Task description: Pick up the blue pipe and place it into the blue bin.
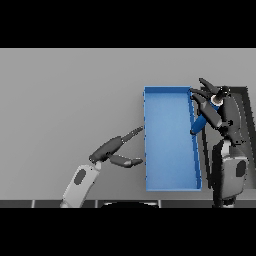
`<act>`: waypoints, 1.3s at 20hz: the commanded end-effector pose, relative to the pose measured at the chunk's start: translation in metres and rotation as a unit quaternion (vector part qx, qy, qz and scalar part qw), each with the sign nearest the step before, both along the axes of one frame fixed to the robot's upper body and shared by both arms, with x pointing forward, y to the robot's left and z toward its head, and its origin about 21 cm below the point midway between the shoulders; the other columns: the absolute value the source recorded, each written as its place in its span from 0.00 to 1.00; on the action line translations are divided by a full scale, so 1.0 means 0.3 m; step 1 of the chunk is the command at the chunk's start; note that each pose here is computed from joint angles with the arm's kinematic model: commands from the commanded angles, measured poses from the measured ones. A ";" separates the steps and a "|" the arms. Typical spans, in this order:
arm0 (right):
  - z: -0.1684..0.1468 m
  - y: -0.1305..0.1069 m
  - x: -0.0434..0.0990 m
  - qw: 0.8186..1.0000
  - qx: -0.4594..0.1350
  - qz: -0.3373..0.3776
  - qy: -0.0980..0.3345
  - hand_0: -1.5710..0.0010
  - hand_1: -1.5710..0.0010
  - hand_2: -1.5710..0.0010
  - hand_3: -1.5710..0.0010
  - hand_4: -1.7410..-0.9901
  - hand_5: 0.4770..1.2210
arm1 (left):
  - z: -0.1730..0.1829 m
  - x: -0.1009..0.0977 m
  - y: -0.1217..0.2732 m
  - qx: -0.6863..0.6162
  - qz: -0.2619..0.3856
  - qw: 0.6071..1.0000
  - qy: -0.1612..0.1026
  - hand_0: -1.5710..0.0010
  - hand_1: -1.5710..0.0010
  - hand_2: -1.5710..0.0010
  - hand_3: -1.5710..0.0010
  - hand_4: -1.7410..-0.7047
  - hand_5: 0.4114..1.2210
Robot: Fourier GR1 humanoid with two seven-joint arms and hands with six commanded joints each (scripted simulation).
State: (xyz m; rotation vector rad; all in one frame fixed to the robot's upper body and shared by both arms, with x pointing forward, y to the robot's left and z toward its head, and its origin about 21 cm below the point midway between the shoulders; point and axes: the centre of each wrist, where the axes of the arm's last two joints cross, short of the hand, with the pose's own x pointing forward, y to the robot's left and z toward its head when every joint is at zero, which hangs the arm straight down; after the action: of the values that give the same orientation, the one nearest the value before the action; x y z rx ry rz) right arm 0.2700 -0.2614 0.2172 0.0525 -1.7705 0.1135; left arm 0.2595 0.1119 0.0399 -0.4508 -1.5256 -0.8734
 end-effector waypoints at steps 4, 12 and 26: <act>-0.126 -0.043 -0.039 0.996 -0.010 -0.048 0.080 0.00 0.00 0.00 0.00 0.32 1.00 | -0.004 0.002 -0.016 -0.003 -0.003 1.000 -0.007 1.00 1.00 1.00 1.00 0.78 0.06; -0.335 -0.047 -0.094 0.964 0.025 -0.124 0.235 0.00 0.00 0.00 0.00 0.32 1.00 | 0.008 -0.003 0.000 -0.007 0.000 1.000 -0.024 1.00 1.00 1.00 1.00 0.79 0.08; -0.426 -0.035 -0.081 0.909 -0.009 -0.127 0.397 0.72 0.73 0.74 0.92 0.58 0.79 | -0.004 -0.006 -0.006 0.000 0.002 1.000 -0.020 1.00 1.00 1.00 1.00 0.79 0.10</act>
State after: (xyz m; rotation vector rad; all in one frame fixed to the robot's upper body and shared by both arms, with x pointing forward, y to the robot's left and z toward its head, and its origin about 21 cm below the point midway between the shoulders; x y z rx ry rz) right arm 0.2461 -0.2718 0.0902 -0.1326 -0.9518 -0.0765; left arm 0.2576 0.1102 0.0385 -0.4338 -1.5625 -0.8838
